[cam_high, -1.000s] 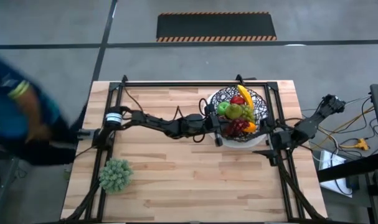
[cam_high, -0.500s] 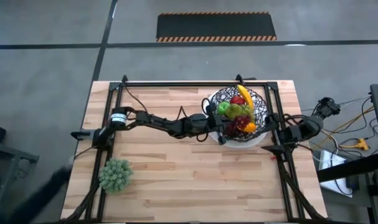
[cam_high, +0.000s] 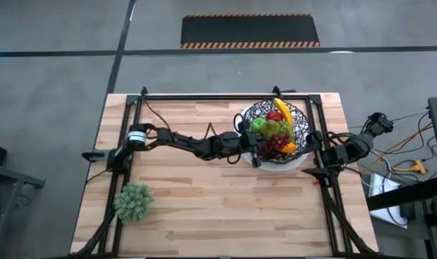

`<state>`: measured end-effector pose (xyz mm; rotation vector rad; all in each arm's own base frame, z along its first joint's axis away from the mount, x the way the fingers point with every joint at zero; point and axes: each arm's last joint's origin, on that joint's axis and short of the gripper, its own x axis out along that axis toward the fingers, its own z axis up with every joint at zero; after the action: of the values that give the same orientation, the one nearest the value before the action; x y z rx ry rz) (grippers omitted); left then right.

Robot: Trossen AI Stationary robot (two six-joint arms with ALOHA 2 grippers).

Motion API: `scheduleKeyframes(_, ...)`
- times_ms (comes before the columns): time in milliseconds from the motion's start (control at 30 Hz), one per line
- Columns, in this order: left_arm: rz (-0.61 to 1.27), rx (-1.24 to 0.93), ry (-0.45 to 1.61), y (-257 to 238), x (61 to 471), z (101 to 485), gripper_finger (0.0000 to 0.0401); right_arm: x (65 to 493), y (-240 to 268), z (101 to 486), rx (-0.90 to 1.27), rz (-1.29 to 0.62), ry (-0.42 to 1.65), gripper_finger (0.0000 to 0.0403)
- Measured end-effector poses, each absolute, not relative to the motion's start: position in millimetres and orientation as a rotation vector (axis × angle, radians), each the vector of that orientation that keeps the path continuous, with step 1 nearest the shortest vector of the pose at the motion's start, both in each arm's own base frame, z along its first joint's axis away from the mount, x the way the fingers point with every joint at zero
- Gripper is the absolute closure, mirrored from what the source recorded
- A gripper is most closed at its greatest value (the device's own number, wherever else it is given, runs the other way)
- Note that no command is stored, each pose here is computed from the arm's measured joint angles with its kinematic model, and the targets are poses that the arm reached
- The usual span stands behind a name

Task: Build produce basket
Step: Put the purple grapes into the wire basket, then return to Home Position

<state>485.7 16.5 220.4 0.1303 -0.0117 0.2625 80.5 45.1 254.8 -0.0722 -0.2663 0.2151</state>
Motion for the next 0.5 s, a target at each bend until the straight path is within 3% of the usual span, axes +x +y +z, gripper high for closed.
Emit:
scheduleKeyframes(133, 0.262, 0.131, 0.006, 16.5, 485.7, 218.4, 0.0387, 80.5, 45.1, 254.8, -0.072, 0.215, -0.266, 0.0149)
scheduleKeyframes(500, 0.262, 0.109, 0.008, 16.3, 485.5, 217.7, 0.0297, 81.0, 45.2, 252.9, -0.074, 0.210, -0.248, 0.0149)
